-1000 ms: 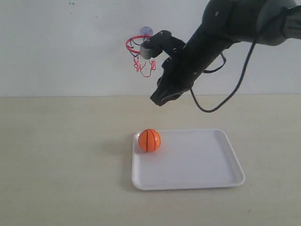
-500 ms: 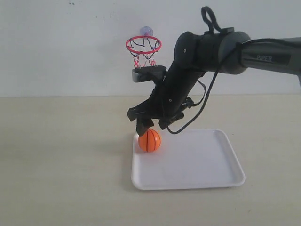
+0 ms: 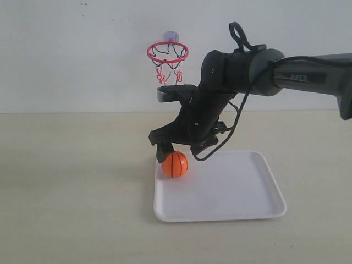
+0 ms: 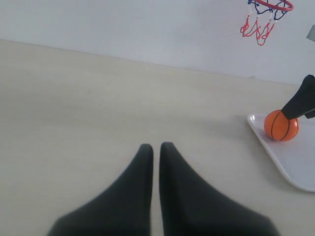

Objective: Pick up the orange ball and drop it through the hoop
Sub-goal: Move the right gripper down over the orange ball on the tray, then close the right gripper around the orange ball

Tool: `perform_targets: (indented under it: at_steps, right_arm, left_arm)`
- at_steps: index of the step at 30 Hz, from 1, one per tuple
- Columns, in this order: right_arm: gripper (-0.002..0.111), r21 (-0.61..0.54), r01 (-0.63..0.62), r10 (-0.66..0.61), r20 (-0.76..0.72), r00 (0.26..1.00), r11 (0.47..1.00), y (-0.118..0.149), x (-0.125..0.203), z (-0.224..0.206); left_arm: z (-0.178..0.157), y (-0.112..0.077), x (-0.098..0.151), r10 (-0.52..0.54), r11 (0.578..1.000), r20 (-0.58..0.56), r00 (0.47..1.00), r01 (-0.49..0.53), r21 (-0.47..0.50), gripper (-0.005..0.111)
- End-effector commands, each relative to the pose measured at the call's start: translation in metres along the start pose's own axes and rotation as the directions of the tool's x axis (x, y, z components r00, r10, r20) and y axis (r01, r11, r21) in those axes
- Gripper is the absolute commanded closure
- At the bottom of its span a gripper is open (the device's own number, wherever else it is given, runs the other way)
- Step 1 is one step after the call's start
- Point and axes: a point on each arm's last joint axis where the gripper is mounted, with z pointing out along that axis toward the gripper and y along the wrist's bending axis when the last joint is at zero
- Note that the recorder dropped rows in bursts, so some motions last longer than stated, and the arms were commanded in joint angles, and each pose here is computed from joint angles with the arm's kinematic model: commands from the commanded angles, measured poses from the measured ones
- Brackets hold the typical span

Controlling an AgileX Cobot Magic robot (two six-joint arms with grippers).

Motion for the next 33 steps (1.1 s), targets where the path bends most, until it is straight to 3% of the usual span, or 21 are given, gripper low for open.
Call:
perform_targets:
  at_steps: [1,19,24,33]
  right_arm:
    - [0.029,0.011,-0.007,0.006,0.039,0.999,1.0,0.0,-0.005,-0.004]
    - [0.029,0.019,-0.081,0.081,0.016,0.997,0.997,-0.008,0.001,0.027]
    - [0.05,0.016,-0.114,0.114,0.017,0.993,0.993,-0.007,0.001,0.027]
    - [0.109,0.018,-0.111,0.111,-0.011,0.994,0.994,-0.007,0.004,0.027]
  left_arm:
    - [0.0,0.0,0.001,0.0,1.0,-0.001,1.0,0.0,0.004,0.103]
    - [0.0,0.0,0.001,0.0,1.0,-0.001,1.0,0.0,0.004,0.103]
    - [0.0,0.0,0.001,0.0,1.0,-0.001,1.0,0.0,0.004,0.103]
    - [0.0,0.0,0.001,0.0,1.0,-0.001,1.0,0.0,0.004,0.103]
